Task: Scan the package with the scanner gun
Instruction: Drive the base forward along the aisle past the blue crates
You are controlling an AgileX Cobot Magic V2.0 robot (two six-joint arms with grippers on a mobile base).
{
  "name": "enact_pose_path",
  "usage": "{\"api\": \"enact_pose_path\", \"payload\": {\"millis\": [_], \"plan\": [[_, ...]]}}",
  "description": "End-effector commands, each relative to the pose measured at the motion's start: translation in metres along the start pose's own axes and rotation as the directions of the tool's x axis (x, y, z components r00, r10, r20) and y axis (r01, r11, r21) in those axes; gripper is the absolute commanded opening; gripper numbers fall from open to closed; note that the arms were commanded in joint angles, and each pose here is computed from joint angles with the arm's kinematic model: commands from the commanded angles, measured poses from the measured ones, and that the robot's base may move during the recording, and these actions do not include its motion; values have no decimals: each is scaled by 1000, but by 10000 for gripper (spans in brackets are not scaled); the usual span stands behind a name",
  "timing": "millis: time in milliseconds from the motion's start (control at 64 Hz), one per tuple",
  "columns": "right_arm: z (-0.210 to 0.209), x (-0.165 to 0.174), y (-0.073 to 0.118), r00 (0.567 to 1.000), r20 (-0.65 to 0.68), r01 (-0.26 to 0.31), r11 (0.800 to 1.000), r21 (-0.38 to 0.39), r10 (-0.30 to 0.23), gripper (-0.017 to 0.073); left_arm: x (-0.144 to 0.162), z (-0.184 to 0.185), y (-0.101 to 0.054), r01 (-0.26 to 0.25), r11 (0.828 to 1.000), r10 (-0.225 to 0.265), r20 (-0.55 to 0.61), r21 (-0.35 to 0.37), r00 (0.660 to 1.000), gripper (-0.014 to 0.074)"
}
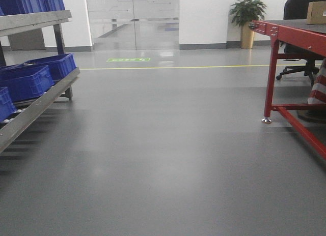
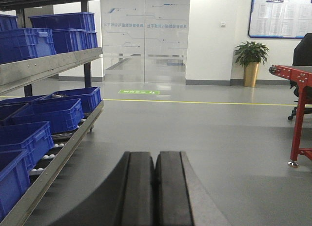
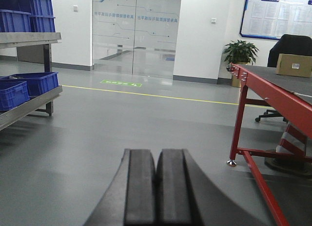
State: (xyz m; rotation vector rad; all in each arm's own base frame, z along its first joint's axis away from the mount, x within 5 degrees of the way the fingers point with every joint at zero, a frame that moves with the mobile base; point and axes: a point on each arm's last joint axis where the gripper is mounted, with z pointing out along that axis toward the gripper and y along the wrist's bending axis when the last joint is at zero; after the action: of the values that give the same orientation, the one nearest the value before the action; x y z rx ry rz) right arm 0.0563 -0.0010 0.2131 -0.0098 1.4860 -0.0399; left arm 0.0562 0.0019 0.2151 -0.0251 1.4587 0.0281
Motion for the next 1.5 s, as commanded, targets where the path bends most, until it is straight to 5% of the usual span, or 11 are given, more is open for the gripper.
{"api": "enact_pose_path", "payload": {"millis": [0, 1484], "plan": [[0, -2, 0, 1000, 17, -2, 1000, 0, 2, -168, -2, 0, 0, 0, 1000, 0, 18, -2, 1000, -111], [0, -2, 0, 1000, 17, -2, 1000, 0, 2, -168, -2, 0, 0, 0, 1000, 0, 18, -2, 1000, -111]]}}
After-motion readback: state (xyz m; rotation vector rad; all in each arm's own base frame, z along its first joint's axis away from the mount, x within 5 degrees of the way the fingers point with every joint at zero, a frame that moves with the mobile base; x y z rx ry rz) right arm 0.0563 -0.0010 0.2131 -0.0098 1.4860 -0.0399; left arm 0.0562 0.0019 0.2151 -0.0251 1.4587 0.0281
